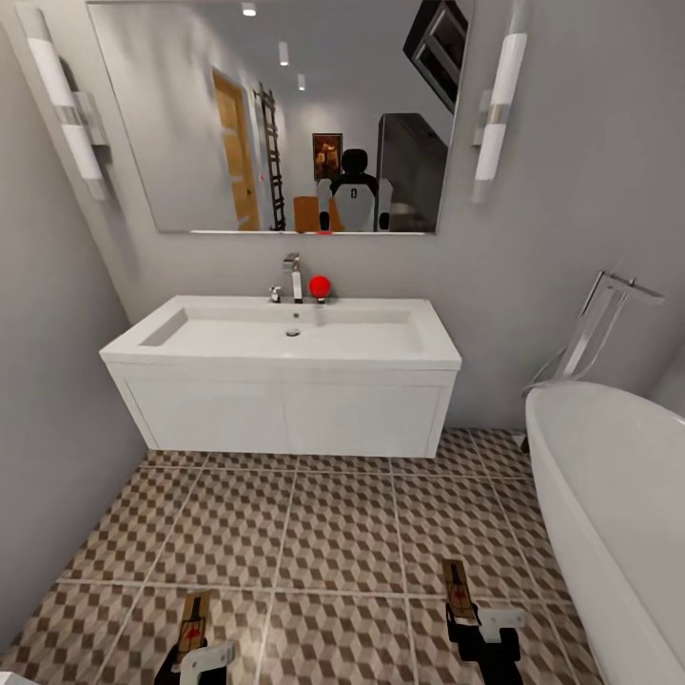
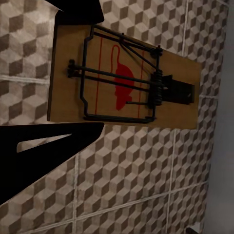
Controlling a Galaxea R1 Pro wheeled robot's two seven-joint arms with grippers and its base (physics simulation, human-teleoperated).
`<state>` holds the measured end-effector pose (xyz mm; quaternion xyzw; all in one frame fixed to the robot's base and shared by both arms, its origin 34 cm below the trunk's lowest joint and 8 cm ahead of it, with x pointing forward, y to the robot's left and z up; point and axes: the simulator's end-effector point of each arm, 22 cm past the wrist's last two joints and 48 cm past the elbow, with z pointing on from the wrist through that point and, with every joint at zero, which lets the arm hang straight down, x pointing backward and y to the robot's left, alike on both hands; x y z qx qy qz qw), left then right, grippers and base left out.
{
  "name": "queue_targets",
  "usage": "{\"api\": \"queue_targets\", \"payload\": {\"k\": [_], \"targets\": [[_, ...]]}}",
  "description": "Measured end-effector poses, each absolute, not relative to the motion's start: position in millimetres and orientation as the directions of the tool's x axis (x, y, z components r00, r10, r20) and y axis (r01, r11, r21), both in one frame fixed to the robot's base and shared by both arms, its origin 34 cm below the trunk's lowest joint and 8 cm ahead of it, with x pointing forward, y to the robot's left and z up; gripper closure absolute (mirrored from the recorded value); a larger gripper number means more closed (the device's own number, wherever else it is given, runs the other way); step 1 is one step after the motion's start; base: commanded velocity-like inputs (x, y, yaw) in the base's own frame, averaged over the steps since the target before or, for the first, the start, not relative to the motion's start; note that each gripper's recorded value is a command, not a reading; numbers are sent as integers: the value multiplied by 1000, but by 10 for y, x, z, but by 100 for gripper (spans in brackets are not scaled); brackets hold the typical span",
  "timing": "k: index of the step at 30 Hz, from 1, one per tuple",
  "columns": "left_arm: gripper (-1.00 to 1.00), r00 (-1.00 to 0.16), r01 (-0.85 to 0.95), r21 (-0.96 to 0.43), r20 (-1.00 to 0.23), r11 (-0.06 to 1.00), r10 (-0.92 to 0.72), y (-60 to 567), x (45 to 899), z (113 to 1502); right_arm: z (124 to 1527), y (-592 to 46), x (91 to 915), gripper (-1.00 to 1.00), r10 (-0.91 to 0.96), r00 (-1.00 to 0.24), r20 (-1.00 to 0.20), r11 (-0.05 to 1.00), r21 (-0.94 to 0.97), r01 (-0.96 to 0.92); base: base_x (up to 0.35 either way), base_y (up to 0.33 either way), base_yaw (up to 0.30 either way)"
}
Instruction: Take the four mousetraps from the cabinet in the bathroom and place them on the bathroom floor. Make sure all four end up on the same floor surface, and ensure that at least two of them are either under or directly next to the same bathroom sink.
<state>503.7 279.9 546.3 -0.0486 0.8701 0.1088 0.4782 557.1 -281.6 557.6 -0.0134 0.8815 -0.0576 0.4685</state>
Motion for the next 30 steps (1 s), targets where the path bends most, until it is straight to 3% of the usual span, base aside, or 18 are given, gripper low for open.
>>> {"api": "queue_targets", "payload": {"k": [30], "targets": [[100, -538, -187, 143, -843, 972, 20, 2797, 5038, 5463, 5576, -2815, 5572, 100, -78, -561, -824, 993, -114, 29, 4, 0, 0]]}}
